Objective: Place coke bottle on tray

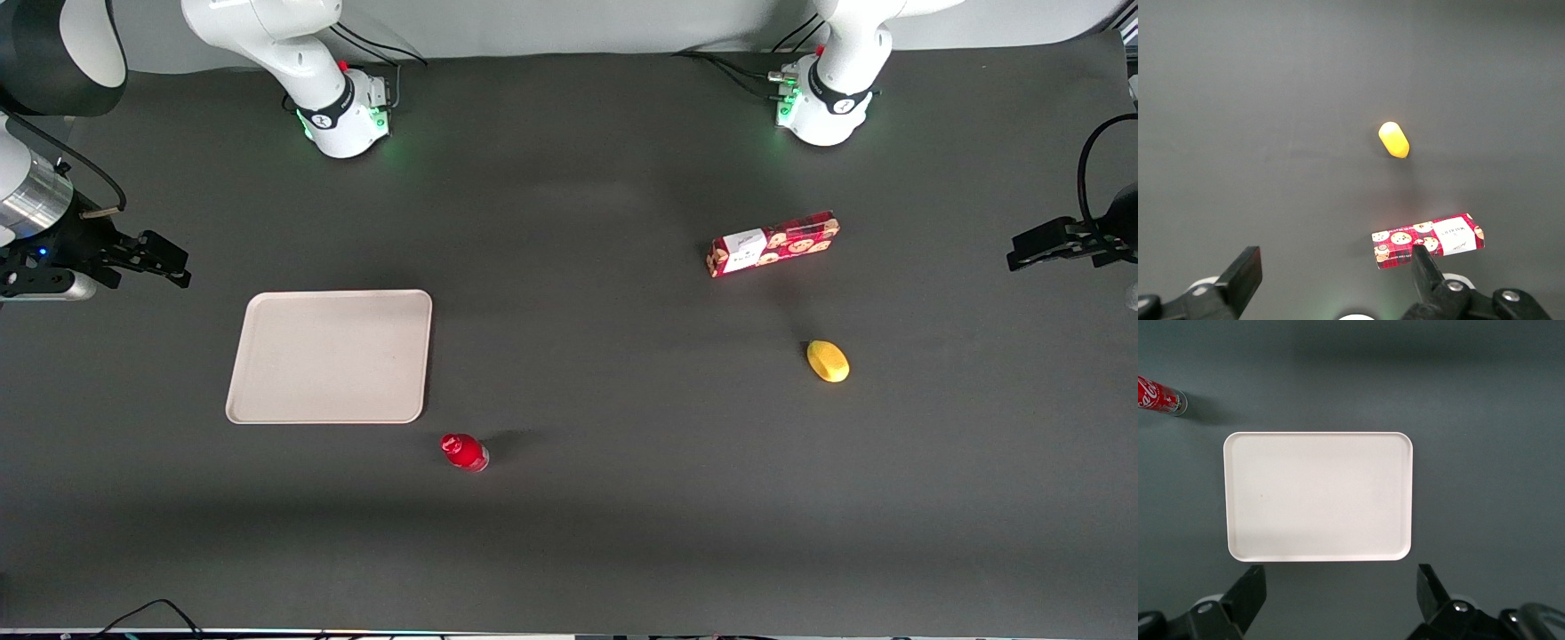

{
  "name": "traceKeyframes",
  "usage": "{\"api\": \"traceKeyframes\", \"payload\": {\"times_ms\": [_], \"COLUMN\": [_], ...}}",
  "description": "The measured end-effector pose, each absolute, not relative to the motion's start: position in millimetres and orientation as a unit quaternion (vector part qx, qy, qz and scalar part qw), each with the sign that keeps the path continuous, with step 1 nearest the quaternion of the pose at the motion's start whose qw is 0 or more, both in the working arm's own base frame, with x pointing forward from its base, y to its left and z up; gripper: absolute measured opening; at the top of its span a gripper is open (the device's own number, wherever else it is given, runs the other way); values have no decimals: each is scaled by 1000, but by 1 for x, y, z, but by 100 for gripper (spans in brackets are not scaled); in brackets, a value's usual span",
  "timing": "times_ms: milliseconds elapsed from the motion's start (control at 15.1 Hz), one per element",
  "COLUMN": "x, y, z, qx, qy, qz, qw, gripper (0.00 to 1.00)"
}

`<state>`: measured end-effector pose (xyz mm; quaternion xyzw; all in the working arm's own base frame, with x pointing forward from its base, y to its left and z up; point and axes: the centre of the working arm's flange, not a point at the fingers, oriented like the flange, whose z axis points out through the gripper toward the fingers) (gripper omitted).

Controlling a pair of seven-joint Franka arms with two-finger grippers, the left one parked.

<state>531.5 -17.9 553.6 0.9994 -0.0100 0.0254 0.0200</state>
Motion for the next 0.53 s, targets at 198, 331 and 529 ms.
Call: {"api": "traceKeyframes", "payload": {"times_ms": [198,331,529], "x": [532,532,534], "y": [-18,-18,-10], "z": [554,555,559], "qx": [999,999,999], "qy": [-10,-10,-3], "qz": [26,27,33], "qw": [20,20,20], "gripper": [100,100,100]}}
